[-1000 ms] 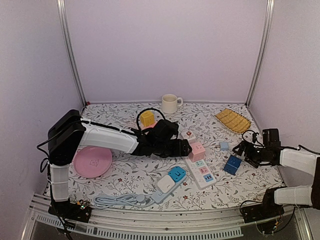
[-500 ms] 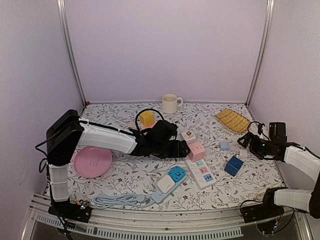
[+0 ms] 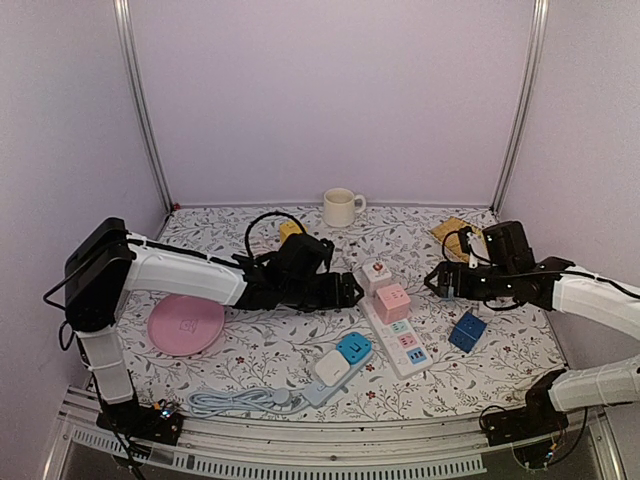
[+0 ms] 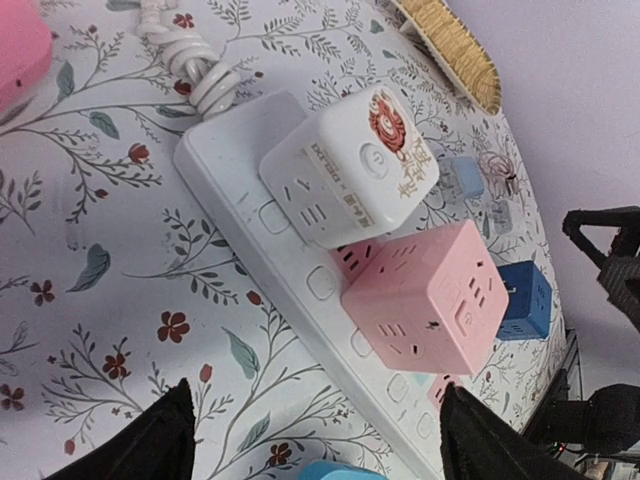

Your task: Pull the plug off the socket

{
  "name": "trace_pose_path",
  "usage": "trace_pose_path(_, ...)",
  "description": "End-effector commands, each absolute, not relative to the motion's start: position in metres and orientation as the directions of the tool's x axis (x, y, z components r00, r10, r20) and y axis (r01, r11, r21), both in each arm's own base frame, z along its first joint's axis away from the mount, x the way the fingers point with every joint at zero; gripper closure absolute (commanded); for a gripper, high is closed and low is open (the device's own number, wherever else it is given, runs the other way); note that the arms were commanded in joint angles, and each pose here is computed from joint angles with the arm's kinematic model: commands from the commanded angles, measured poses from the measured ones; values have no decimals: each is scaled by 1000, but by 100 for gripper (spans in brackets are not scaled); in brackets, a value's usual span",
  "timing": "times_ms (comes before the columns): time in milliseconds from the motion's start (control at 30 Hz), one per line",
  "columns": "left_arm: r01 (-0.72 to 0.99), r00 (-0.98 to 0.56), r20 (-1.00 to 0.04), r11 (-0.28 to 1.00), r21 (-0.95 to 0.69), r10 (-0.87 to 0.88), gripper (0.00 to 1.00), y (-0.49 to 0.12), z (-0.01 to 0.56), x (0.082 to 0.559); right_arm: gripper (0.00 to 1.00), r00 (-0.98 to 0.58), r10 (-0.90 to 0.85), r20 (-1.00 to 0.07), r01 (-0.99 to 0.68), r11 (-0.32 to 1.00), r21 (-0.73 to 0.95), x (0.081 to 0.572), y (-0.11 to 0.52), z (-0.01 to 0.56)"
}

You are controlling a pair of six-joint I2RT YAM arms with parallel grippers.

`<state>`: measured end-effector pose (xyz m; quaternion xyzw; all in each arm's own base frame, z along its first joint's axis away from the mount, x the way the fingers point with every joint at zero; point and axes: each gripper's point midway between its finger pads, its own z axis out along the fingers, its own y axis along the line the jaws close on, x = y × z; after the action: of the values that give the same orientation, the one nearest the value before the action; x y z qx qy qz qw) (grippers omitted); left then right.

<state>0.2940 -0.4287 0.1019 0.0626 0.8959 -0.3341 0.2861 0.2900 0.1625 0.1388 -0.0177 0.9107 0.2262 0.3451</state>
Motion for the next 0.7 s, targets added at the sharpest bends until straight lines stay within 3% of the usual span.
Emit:
trace_pose_path(0, 294, -818, -563, 753, -588, -120, 15, -420, 112, 302, 1, -758, 7, -652, -233, 931, 281, 292, 194, 136)
trace_pose_path(333, 297, -819, -559, 736, -608, -131, 15, -414, 114, 303, 9, -741, -292, -604, -406, 912, 57, 287, 262, 108)
trace_pose_path(667, 315, -817, -557, 698, -643, -145, 15, -419, 123, 315, 26, -763, -341, -550, -407, 914, -2, 295, 275, 87)
